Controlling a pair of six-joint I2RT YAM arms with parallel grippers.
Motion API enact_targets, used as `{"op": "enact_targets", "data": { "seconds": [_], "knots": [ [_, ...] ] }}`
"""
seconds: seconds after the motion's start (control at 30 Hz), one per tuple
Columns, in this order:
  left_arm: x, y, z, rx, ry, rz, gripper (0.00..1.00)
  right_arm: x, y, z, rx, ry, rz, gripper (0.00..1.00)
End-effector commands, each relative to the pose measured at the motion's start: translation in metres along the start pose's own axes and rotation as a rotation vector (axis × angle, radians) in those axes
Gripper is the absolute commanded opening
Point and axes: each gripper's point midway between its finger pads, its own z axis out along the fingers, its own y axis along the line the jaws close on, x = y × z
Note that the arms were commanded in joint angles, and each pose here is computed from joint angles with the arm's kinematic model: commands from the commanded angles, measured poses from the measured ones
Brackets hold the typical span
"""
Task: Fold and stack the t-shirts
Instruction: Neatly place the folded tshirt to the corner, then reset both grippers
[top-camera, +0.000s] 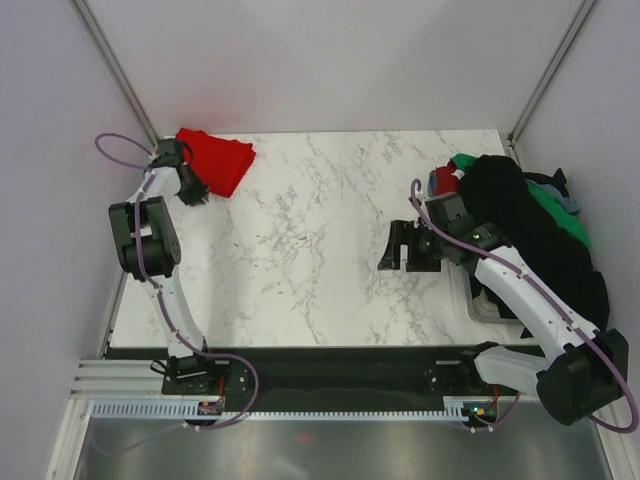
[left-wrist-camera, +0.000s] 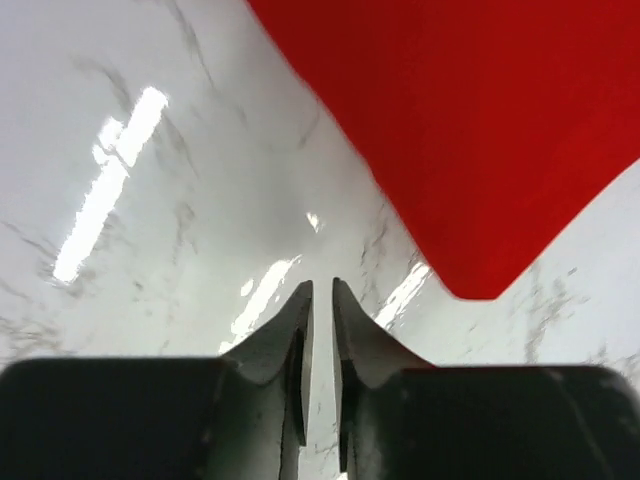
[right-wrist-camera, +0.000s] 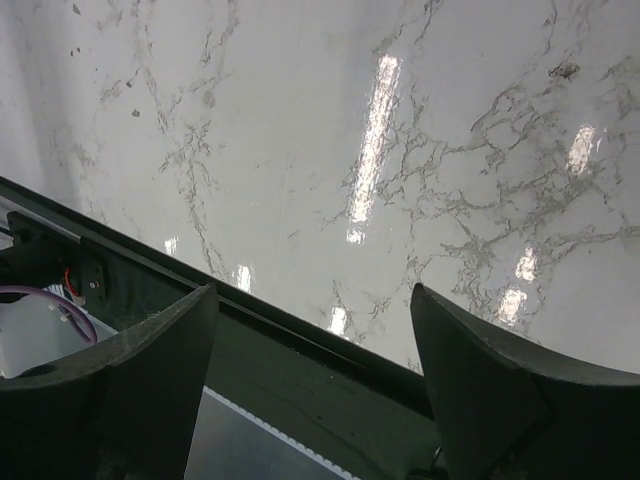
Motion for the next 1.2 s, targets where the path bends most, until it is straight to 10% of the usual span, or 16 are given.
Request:
{"op": "enact_targets", "data": {
  "seconds": [0.0,0.37,0.7,0.8,1.03,1.17],
  "knots": [
    [0.023,-0.032,0.0,0.14,0.025,-0.036,0.16,-0.003,0.0,-0.007,0.011,-0.033,-0.005,0.86],
    [0.033,-0.077,0.048,0.177,0.055,0.008,0.09,-0.001,-0.01,0.004,0.047,-0.009,-0.011,0.86],
    [-0.041,-0.159,0.026,0.399,-0.069,0.09,0.2,0.002,-0.014,0.01,0.058,0.002,0.001,0.86],
    [-0.039,-0.175,0.002,0.478,-0.045,0.1,0.28,0.0,-0.011,0.008,0.048,-0.008,0.006,0.86],
    [-0.022,-0.156,-0.097,0.501,-0.071,0.16,0.87,-0.005,-0.002,-0.007,0.027,-0.043,-0.001,0.86],
    [-0.008,-0.131,-0.155,0.498,-0.116,0.2,0.99,-0.005,0.002,-0.017,0.016,-0.066,-0.002,0.86]
  ]
}}
